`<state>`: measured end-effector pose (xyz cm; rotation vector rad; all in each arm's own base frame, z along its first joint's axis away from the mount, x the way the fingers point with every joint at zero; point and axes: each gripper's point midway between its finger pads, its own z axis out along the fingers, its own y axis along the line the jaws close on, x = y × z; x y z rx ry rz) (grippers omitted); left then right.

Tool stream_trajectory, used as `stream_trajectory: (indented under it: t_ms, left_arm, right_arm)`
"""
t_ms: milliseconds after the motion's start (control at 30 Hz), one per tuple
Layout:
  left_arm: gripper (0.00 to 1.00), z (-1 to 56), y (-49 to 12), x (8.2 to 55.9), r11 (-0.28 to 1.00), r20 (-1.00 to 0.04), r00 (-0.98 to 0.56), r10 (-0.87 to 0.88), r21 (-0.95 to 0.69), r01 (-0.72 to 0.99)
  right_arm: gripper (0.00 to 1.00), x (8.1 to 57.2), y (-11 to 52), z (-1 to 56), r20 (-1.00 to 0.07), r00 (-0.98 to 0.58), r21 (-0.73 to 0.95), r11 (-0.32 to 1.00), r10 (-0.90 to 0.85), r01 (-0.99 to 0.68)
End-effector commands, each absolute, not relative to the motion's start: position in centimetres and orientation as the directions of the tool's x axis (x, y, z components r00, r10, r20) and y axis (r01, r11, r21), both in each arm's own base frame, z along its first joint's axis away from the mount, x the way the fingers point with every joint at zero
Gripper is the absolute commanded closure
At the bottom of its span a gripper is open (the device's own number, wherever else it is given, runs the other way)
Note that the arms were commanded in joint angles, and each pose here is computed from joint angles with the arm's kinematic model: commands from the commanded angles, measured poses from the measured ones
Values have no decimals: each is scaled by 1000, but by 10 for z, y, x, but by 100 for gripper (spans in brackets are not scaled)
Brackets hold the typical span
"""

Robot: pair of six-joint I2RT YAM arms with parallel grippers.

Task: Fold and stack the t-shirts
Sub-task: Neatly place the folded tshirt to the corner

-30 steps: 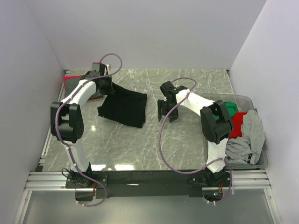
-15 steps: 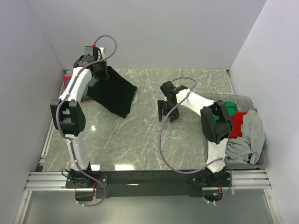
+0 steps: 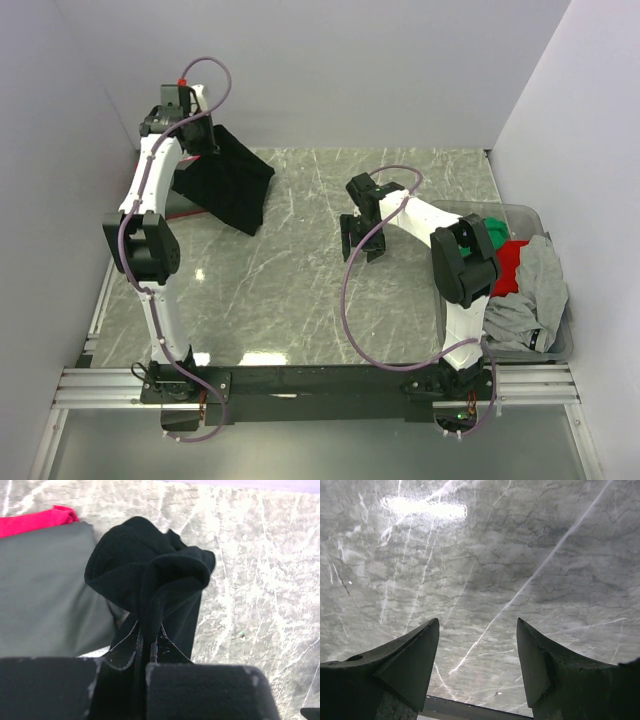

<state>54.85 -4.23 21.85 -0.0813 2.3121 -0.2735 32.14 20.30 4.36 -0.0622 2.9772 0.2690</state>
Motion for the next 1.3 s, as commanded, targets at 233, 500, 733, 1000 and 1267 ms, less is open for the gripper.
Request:
stream_trajectory:
  t_ms: [233, 500, 733, 1000, 1267]
  left_arm:
    - [100, 308, -12, 556, 942, -829, -505, -240, -324, 83]
    - [100, 345, 3, 555, 911, -848, -424, -318, -397, 109]
    - [100, 383, 9, 550, 844, -831, -358, -425, -507, 175]
    - [100, 364, 41, 549, 817, -791, -371, -486, -562, 127]
    - [100, 300, 93, 565, 810, -740, -398, -542, -587, -11]
  right_arm:
    - [30, 320, 202, 53, -166, -986, 192, 980, -21, -53]
    - [30, 318, 205, 50, -153, -988, 214, 976, -8, -41]
    - [31, 317, 207, 46, -138, -990, 220, 975, 7, -24]
    - [31, 318, 211, 45, -133, -991, 231, 973, 21, -10]
    - [31, 318, 214, 47, -135, -990, 239, 971, 38, 4]
